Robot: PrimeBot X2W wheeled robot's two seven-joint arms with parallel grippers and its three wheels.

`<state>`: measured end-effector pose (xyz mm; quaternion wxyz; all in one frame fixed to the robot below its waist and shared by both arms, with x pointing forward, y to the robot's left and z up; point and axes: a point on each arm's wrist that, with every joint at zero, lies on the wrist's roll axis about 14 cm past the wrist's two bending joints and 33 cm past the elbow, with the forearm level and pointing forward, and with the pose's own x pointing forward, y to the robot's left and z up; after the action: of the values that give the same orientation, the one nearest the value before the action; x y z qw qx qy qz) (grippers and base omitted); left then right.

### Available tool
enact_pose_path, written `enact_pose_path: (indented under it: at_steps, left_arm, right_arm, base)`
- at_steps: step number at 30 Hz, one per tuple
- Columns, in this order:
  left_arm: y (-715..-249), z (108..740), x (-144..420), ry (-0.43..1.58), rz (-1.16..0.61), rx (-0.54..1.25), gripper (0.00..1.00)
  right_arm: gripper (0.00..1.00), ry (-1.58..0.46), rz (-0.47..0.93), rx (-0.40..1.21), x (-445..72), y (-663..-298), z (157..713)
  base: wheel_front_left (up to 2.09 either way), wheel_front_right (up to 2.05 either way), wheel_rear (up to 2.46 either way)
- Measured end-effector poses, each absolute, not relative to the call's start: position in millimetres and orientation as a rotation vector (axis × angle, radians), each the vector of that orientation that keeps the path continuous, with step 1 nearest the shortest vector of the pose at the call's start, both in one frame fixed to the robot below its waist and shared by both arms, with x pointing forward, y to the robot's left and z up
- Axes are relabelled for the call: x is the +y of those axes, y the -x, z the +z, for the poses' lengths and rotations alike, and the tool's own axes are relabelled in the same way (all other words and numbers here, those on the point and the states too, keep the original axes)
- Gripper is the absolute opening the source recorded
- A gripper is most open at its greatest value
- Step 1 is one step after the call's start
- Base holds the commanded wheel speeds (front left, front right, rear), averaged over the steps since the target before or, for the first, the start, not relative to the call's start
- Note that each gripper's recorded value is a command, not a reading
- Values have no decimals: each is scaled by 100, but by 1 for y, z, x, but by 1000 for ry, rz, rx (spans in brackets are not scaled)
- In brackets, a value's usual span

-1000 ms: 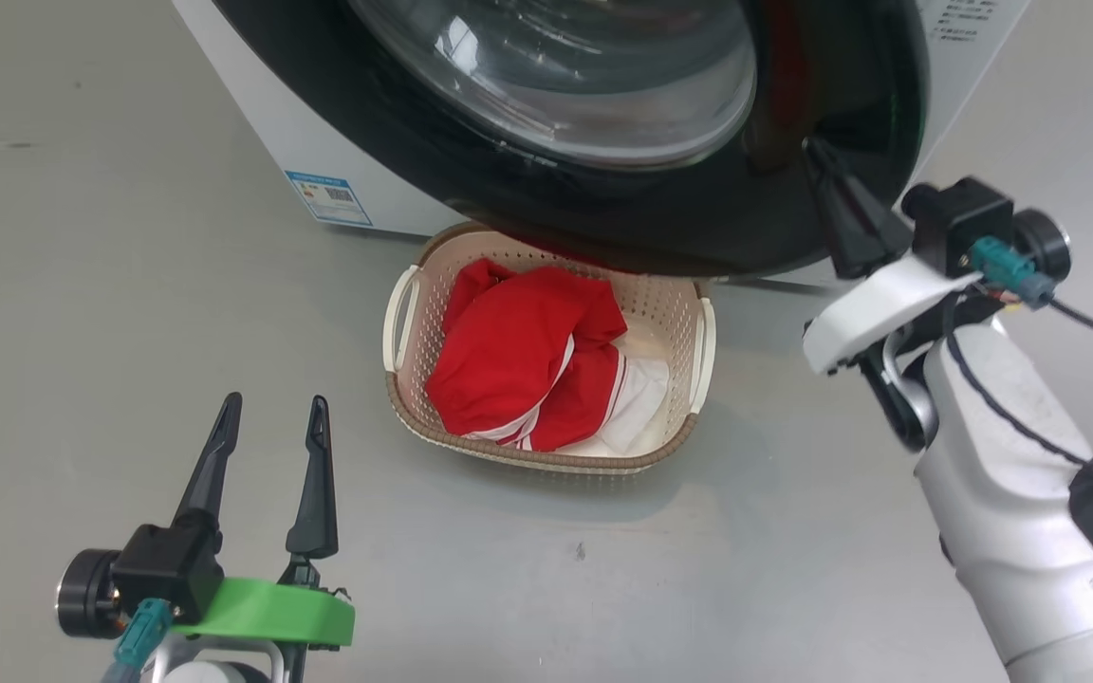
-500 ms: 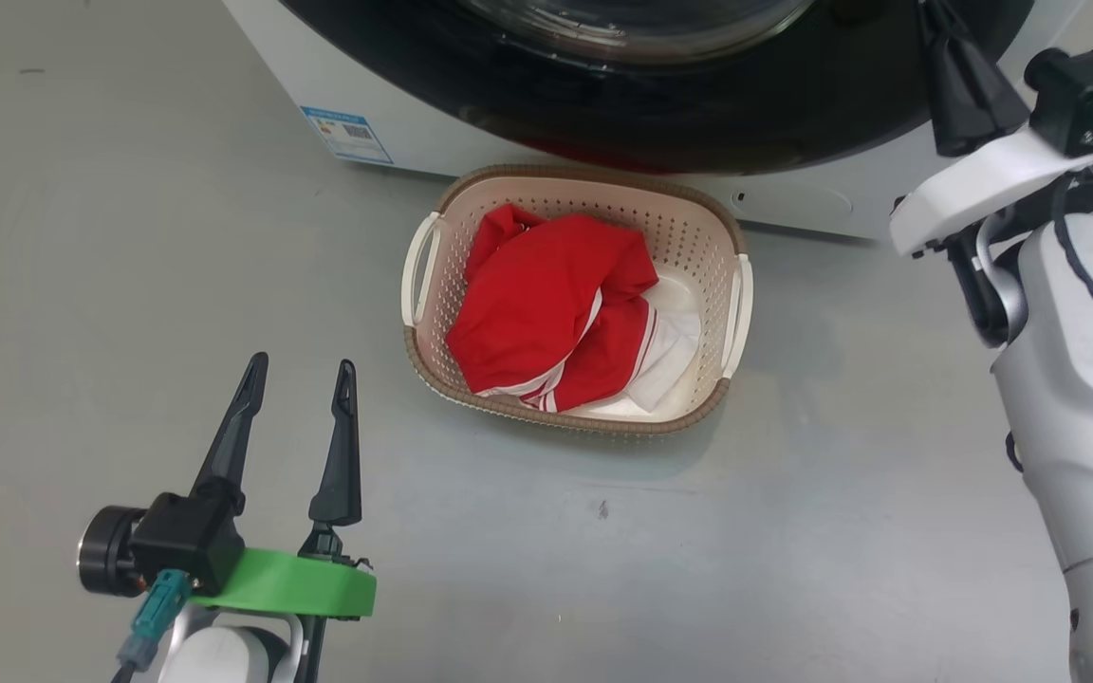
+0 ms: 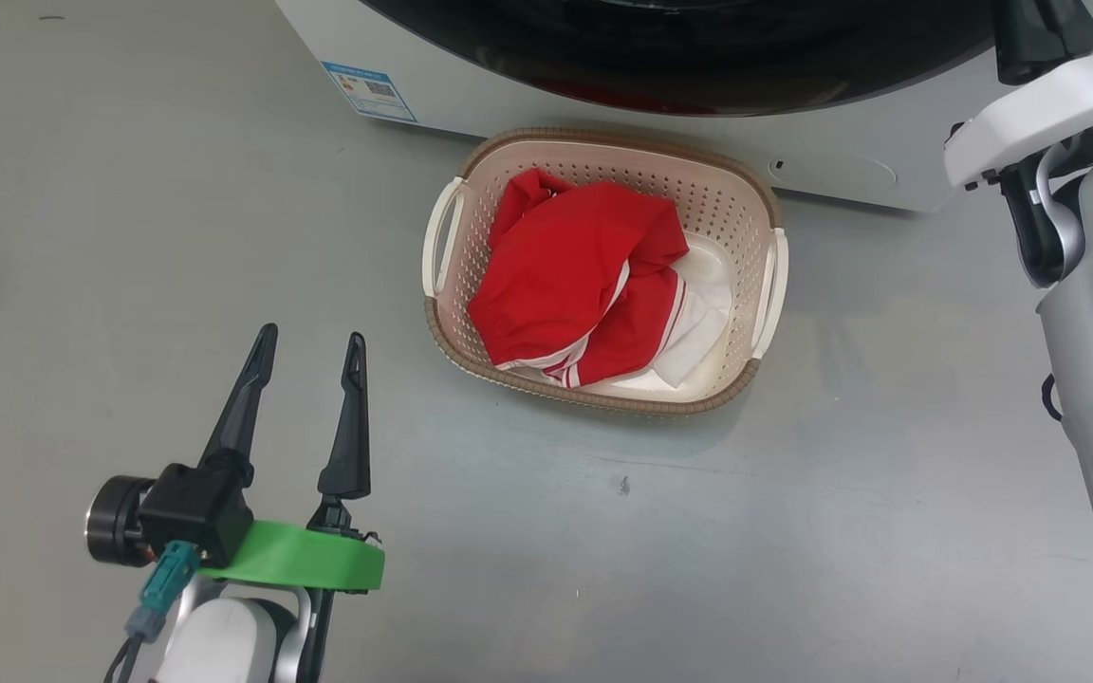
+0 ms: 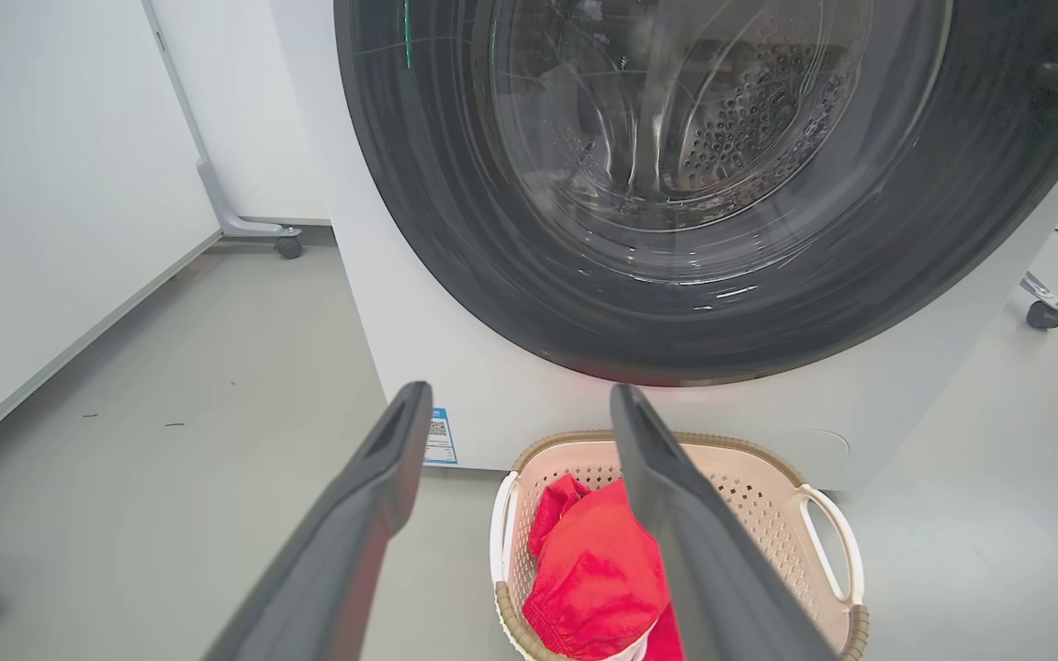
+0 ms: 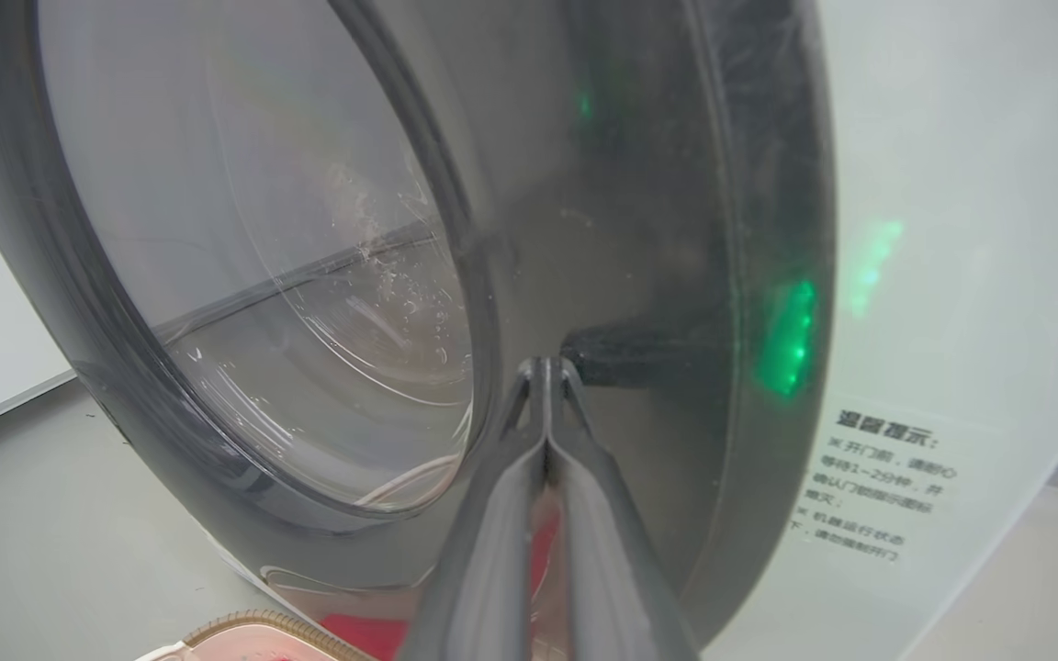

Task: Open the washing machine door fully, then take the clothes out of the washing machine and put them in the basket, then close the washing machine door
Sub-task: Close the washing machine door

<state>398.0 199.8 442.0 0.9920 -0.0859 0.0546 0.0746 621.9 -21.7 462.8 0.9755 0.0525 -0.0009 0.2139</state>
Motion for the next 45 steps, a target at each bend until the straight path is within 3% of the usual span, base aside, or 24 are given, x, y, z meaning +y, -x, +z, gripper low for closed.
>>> enact_pose_path:
  at_steps: [13,30,31,33,34,35,45]
  left_arm:
    - [-404,445,201,177,149,95,100]
    - [-412,459,193,195,128,47,100]
    - [-412,460,193,196,127,44,100]
    - [-413,463,192,199,125,37,100]
    - [-414,464,191,201,121,32,100]
    - [-414,465,189,203,115,29,100]
    - [-411,466,174,214,73,33,100]
  right_arm:
    - [0,-186,440,29,-8,-617,459]
    - [0,-198,497,35,-3,-555,459]
    - [12,-199,494,39,-5,-551,459]
    - [48,-197,487,41,-10,-544,459]
    - [89,-196,483,41,-12,-541,459]
    - [100,-196,477,41,-15,-538,460]
    - [100,-201,418,23,-42,-511,470]
  base:
    - [0,0,0]
    - [0,0,0]
    - [0,0,0]
    - [0,0,0]
    - [0,0,0]
    - [0,0,0]
    - [0,0,0]
